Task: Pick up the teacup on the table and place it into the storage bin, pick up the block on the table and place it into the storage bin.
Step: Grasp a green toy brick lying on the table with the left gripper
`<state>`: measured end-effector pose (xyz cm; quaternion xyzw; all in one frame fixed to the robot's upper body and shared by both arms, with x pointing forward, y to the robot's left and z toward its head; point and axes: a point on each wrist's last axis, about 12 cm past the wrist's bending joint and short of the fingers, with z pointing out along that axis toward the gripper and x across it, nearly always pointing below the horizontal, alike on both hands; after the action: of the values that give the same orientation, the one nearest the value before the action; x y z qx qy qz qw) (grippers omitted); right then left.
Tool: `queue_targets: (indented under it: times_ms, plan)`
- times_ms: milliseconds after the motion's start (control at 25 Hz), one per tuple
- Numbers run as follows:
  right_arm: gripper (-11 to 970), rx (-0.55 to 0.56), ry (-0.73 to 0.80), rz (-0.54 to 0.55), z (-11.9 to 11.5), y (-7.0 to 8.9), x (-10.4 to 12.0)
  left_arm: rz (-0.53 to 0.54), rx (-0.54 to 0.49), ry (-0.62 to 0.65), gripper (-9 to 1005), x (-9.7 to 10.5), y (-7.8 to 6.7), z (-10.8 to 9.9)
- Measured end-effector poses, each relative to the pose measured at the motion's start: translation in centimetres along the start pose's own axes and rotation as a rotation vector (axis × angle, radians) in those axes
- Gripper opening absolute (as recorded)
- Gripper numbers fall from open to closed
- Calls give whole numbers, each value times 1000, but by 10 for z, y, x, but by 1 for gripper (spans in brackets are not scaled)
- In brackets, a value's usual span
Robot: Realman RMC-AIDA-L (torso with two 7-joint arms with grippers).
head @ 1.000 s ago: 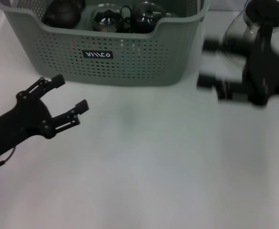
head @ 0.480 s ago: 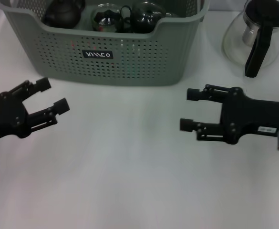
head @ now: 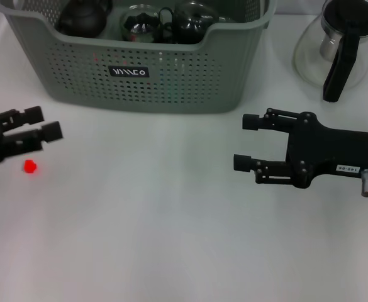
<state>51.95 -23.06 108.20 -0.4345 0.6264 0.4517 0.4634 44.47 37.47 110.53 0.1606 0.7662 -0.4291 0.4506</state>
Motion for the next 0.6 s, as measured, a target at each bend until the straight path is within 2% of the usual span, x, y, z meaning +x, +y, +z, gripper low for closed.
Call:
queue_targets:
  times_ms: [200,320,440,600]
  plan:
    - [818,8,-2,-6,-1,-1,0,-196,-45,134,900,-26,10,-10]
    - [818,5,-3,-10,0,-1,-1,-208,-76,241,900,-37,9,-12]
    - [818,13,-12,-4,-1,-2,-1,-231,-190,362,900,-52,11,-12]
    - [818,21,-17,2,-2,-2,-1,-244,-290,499,897,-67,13,-4]
